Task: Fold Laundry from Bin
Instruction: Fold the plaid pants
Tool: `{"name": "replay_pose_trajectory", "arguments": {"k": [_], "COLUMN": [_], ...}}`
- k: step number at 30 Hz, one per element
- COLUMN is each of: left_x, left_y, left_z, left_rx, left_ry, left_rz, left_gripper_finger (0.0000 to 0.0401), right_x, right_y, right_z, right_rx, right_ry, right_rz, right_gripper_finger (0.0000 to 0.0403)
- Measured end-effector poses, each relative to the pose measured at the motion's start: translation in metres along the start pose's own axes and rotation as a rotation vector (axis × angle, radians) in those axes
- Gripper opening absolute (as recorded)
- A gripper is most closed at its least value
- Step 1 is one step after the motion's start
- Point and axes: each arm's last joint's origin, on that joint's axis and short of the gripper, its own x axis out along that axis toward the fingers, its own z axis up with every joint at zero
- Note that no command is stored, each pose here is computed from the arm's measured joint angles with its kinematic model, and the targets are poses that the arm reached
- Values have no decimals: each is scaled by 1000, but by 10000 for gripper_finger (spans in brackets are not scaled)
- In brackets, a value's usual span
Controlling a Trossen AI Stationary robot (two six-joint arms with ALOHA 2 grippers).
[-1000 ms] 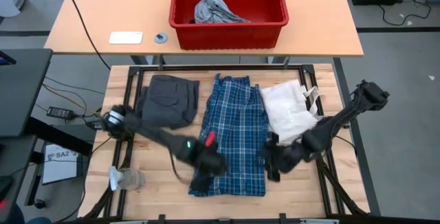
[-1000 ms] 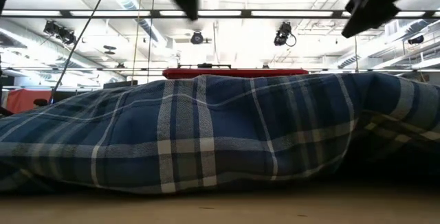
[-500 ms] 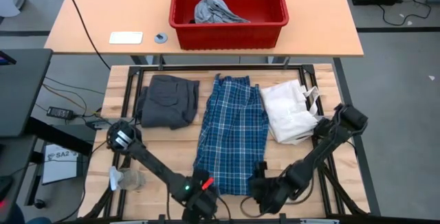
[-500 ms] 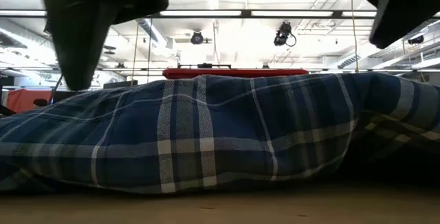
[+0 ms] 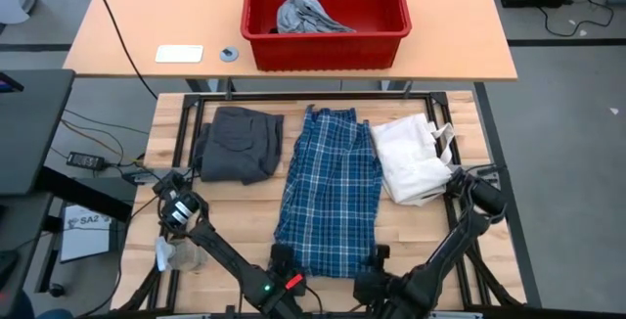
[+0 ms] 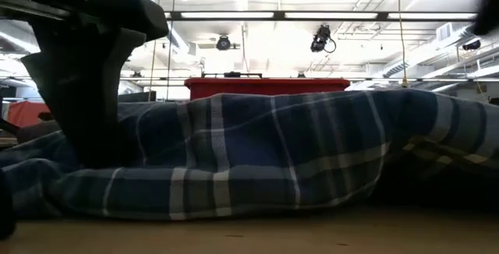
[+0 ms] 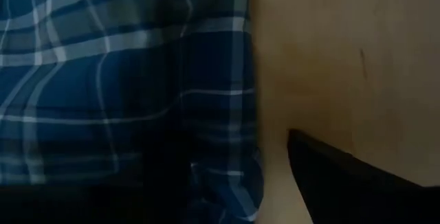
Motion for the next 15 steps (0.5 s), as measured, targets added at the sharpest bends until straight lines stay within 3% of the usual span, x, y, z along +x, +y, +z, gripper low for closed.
{"name": "replay_pose_trajectory", "arguments": {"k": [4, 12, 15], "left_x": [12, 21, 21], "left_y": [-5, -4, -1], "left_z": [-2, -3, -6], "left_rx": [33, 44, 32], "left_ry": [18, 14, 35], "left_rz": [19, 77, 121], "left_gripper_finger": [190, 24, 12], "right_x": [7, 33, 43], "right_y": [9, 26, 29], "right_z": [-12, -24, -30], "right_rx": [49, 63, 92], "right_ry": [10, 21, 48], "right_rz": [-39, -50, -78], "right_gripper_finger": [262, 261, 257]}}
